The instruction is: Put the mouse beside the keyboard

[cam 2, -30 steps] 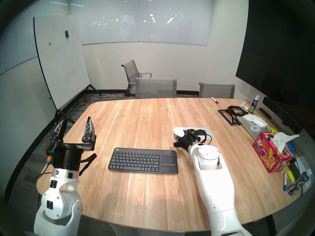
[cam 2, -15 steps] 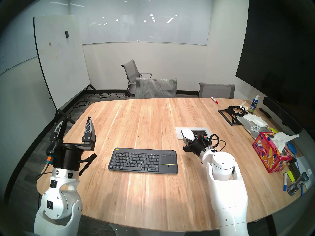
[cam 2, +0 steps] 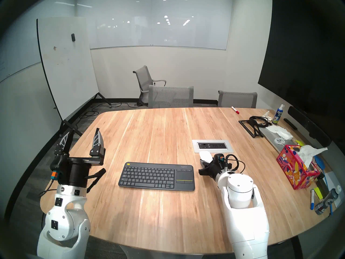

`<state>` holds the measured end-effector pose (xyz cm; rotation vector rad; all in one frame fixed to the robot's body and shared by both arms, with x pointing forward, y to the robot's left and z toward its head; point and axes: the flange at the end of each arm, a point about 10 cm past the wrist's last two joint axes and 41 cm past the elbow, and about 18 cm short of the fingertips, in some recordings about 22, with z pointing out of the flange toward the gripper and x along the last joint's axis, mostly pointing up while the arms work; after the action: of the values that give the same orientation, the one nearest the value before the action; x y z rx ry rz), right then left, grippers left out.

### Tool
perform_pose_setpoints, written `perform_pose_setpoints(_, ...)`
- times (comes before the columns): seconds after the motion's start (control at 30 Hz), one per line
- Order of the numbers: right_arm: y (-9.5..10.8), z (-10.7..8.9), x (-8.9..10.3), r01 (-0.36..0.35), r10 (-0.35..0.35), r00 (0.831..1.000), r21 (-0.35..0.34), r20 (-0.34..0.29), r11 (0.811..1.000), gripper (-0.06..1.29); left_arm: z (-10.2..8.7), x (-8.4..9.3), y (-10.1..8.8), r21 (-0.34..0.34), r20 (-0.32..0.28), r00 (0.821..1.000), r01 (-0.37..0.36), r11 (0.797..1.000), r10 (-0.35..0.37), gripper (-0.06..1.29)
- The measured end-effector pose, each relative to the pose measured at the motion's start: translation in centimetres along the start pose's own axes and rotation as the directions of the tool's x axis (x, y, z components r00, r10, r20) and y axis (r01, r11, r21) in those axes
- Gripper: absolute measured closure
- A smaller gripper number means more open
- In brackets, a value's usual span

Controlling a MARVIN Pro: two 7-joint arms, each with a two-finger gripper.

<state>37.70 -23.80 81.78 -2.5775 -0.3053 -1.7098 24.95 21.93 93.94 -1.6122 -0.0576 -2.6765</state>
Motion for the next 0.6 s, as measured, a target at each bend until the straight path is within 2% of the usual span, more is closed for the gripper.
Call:
perform_pose_setpoints(0.2, -0.26, -0.01, -0.35, -0.002, 0.002, 1.000, -0.023, 0.007, 1.000, 0.69, 0.00, 0.00, 0.00, 0.000, 0.000, 1.000, 0.000, 1.000, 0.000, -0.02)
perform_pose_setpoints(0.6, 0.57, -0.29, -0.78, -0.017, 0.018, 1.000, -0.063, 0.007, 0.998, 0.69, 0.00, 0.00, 0.00, 0.000, 0.000, 1.000, 0.000, 1.000, 0.000, -0.02)
